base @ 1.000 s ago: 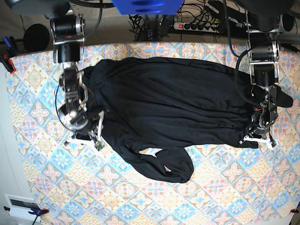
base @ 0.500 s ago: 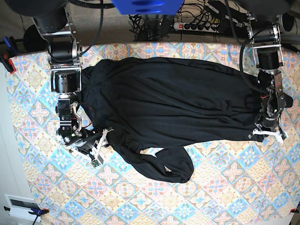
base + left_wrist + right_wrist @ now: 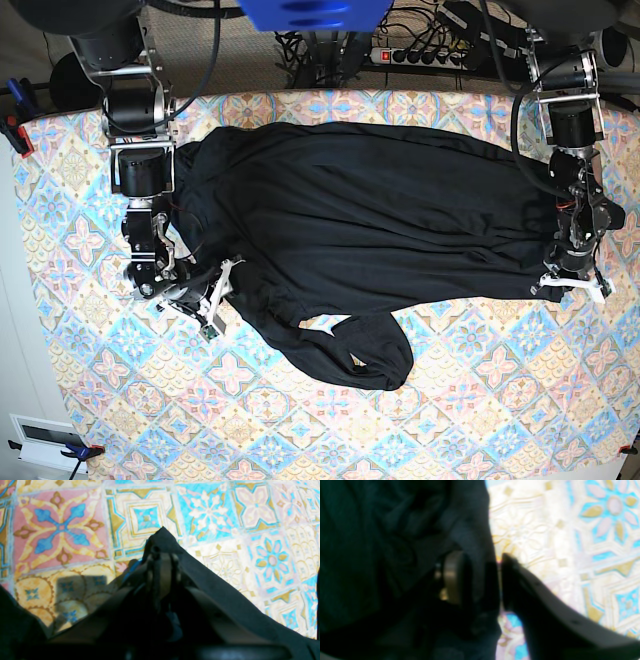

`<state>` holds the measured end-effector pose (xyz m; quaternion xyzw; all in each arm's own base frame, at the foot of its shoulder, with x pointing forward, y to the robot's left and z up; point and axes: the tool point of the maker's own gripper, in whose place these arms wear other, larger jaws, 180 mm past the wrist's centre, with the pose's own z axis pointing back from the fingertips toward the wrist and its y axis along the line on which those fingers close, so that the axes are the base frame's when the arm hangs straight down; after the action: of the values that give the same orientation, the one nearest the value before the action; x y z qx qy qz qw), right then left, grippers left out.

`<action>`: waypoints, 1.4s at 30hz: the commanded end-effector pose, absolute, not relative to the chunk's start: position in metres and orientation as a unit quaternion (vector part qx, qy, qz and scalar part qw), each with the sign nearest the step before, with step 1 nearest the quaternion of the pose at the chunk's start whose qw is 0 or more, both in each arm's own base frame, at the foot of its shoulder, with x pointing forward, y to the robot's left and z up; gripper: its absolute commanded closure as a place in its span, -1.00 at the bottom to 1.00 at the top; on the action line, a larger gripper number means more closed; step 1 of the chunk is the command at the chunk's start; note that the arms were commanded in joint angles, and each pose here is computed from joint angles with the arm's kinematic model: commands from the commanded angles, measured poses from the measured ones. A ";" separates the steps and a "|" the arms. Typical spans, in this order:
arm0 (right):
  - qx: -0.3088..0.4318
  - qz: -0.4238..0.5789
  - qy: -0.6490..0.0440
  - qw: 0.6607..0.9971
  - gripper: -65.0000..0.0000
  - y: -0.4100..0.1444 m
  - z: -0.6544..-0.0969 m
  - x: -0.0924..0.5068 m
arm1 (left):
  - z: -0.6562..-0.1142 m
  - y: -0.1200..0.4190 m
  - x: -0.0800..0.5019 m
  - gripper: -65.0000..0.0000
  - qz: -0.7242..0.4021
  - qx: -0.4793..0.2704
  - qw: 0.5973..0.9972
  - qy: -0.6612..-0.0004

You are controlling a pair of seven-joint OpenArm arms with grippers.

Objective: Layout the t-shirt on the table in an organized manner, then fold the t-shirt properly
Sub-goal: 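Lift the shirt sides with both grippers and fold them lengthwise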

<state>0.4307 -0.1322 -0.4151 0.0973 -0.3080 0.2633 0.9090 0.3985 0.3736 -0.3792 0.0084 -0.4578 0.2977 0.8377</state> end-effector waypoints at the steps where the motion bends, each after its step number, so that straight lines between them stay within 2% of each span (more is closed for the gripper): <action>1: 0.099 0.267 -0.338 0.897 0.51 -0.132 -0.392 0.448 | -0.353 0.384 0.412 1.00 0.292 0.015 0.821 -0.490; 4: 0.105 0.275 -0.336 0.895 0.95 -0.130 -0.392 0.446 | -0.342 0.383 0.418 1.00 0.288 0.012 0.816 -0.502; 5: 0.107 0.276 -0.339 0.893 1.00 -0.130 -0.391 0.447 | -0.336 0.381 0.421 1.00 0.285 0.009 0.813 -0.508; 10: 0.112 0.280 -0.343 0.890 1.00 -0.128 -0.388 0.447 | -0.323 0.380 0.431 1.00 0.283 0.005 0.805 -0.522; 14: 0.154 0.222 -0.376 0.886 1.00 -0.134 -0.373 0.455 | -0.306 0.380 0.443 1.00 0.283 0.000 0.794 -0.537; 18: 0.148 0.189 -0.392 0.888 1.00 -0.175 -0.361 0.457 | -0.284 0.380 0.457 1.00 0.283 -0.007 0.781 -0.556; 22: 0.151 0.186 -0.441 0.865 1.00 -0.186 -0.323 0.467 | -0.269 0.380 0.466 1.00 0.282 -0.012 0.772 -0.569; 29: 0.148 0.215 -0.480 0.838 1.00 -0.176 -0.272 0.472 | -0.244 0.380 0.480 1.00 0.282 -0.019 0.756 -0.590; 35: 0.150 0.217 -0.505 0.822 1.00 -0.176 -0.240 0.467 | -0.244 0.383 0.478 1.00 0.284 -0.017 0.756 -0.590; 38: 0.129 0.228 -0.485 0.834 1.00 -0.184 -0.254 0.445 | -0.257 0.406 0.457 1.00 0.300 0.000 0.758 -0.579; 42: 0.121 0.247 -0.473 0.837 1.00 -0.178 -0.268 0.417 | -0.261 0.409 0.435 1.00 0.311 -0.011 0.750 -0.583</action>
<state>0.4022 -0.1754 -0.3004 0.1270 -0.4314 0.2428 0.8595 0.4216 0.4050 -0.2951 -0.0078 -0.5446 0.3239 0.7736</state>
